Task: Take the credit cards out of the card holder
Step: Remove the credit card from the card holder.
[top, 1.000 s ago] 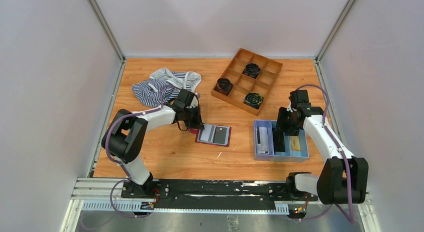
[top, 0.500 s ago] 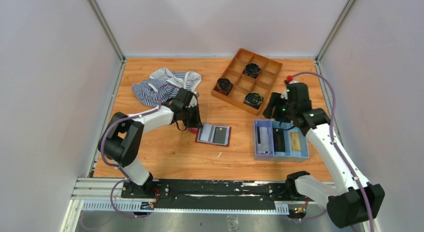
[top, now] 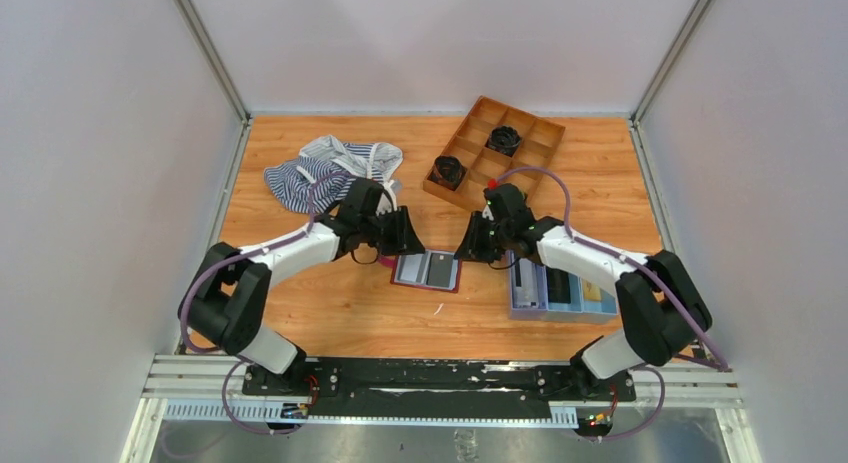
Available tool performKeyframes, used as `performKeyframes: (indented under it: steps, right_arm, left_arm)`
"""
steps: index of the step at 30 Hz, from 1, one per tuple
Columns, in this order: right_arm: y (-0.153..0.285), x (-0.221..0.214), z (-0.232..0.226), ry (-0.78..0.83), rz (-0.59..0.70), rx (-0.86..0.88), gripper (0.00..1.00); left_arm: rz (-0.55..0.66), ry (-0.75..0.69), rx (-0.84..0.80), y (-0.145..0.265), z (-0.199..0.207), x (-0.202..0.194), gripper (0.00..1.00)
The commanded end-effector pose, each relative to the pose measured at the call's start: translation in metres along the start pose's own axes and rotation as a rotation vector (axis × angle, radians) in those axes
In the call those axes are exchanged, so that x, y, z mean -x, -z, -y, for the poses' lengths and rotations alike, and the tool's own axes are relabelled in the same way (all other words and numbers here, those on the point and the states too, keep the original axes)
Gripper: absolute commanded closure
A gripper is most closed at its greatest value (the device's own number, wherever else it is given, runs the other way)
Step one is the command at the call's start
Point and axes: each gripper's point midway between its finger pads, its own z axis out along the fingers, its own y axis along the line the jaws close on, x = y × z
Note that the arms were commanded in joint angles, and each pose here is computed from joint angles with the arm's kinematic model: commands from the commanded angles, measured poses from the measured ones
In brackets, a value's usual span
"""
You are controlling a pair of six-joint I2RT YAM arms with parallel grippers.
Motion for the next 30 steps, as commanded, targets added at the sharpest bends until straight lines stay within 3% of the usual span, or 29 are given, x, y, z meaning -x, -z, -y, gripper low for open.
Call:
performKeyframes:
  steps: [1,12,18,30]
  right_arm:
    - [-0.016,0.004,-0.012,-0.037,0.012,0.058,0.73]
    - [-0.048,-0.009,0.002,-0.076,-0.048,0.043,0.73]
    - [-0.055,-0.019,0.012,-0.098,-0.070,0.025,0.73]
    - [-0.066,-0.027,0.013,-0.122,-0.102,0.050,0.73]
  left_arm:
    - [-0.050,0.068,-0.092,-0.016,0.019,-0.015,0.63]
    - [-0.109,0.057,0.026,-0.050,-0.011,-0.036,0.66]
    - [-0.132,0.047,0.115,-0.052,-0.033,-0.045,0.66]
    - [-0.133,0.040,0.155,-0.051,-0.038,-0.043,0.68]
